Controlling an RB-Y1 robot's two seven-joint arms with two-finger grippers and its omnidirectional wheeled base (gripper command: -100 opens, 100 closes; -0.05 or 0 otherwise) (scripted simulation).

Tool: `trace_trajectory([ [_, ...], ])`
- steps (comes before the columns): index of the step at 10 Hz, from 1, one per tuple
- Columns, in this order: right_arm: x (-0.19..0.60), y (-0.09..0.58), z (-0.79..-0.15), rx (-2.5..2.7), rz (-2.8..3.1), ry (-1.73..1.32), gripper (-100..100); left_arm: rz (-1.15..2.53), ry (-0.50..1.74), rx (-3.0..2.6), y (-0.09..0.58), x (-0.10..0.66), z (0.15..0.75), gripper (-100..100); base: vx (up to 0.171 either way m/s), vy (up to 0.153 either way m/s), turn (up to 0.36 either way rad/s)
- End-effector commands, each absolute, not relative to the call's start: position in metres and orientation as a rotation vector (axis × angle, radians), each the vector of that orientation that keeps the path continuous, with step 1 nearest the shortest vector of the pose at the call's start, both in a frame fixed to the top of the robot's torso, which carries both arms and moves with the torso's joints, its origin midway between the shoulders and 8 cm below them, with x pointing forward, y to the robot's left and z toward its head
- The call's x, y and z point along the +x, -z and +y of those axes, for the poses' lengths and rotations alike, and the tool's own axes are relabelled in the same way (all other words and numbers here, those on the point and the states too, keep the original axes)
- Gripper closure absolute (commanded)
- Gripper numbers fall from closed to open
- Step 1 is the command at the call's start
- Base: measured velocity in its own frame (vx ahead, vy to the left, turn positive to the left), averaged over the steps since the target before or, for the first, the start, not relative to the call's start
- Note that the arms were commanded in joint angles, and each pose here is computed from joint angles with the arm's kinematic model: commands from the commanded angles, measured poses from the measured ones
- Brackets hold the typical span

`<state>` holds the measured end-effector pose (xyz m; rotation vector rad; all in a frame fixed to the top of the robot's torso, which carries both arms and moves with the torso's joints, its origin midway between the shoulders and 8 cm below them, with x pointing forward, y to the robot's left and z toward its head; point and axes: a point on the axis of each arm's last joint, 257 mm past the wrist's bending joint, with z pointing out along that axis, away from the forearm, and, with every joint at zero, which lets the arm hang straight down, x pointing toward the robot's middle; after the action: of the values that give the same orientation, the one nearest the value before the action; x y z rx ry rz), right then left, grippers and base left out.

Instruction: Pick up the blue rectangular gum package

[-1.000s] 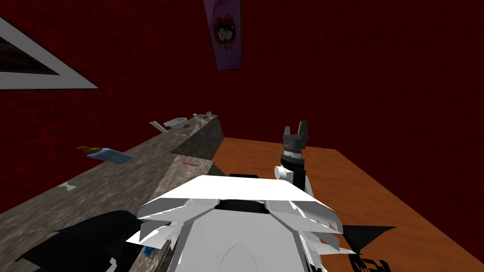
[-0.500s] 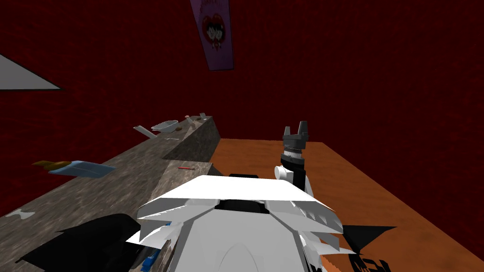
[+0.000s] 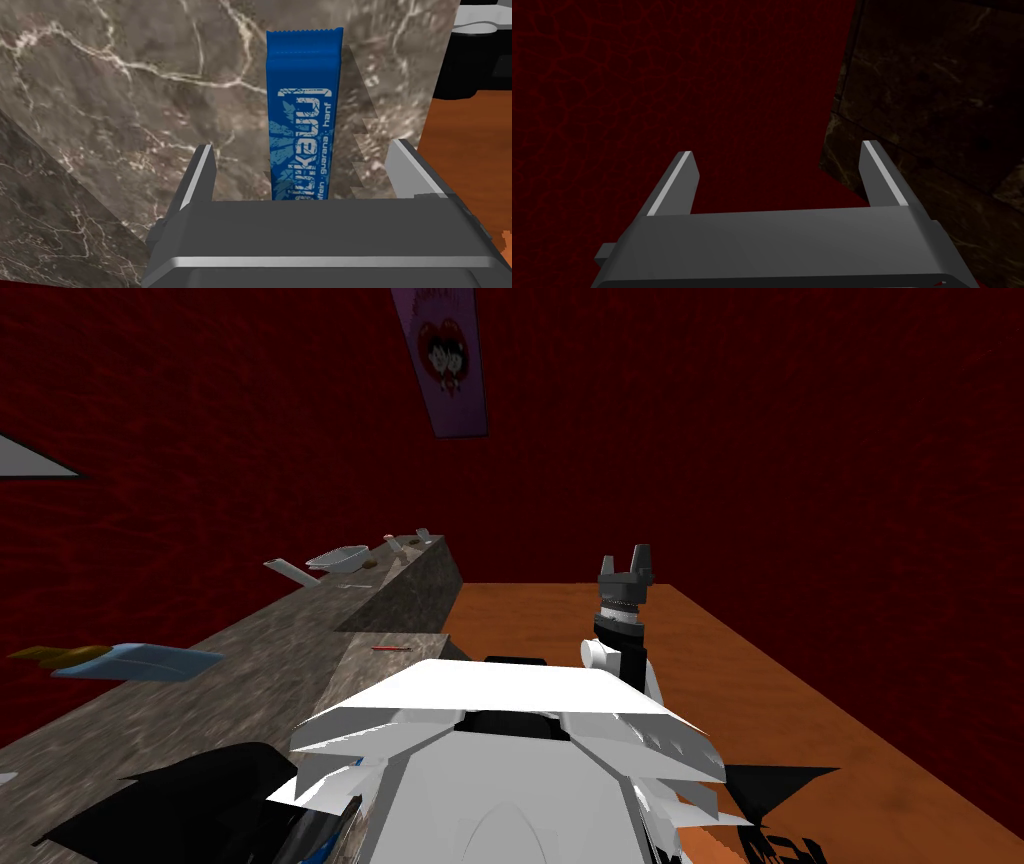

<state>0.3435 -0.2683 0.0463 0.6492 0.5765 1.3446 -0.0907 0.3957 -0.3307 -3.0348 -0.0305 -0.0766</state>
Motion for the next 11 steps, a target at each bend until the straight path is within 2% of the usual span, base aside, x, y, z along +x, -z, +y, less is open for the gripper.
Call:
trace_trajectory([
  [1,0.343,-0.046,-0.268,0.649,0.576,-1.345,0,-0.032,0.079,-3.034,0.338,-0.092,0.398,-100,0.000,0.000,0.000],
  [5,0.343,-0.046,-0.268,0.649,0.576,-1.345,0,-0.034,0.082,-3.035,0.350,-0.094,0.401,-100,0.007,-0.005,-0.004],
  [6,0.343,-0.046,-0.268,0.649,0.576,-1.345,0,-0.032,0.083,-3.035,0.351,-0.095,0.401,100,0.000,0.000,0.000],
  [10,0.343,-0.046,-0.268,0.649,0.576,-1.345,0,-0.033,0.082,-3.035,0.351,-0.095,0.401,100,0.000,0.000,0.000],
  [11,0.343,-0.046,-0.268,0.649,0.576,-1.345,0,-0.033,0.083,-3.035,0.351,-0.095,0.401,0,0.000,0.000,0.000],
])
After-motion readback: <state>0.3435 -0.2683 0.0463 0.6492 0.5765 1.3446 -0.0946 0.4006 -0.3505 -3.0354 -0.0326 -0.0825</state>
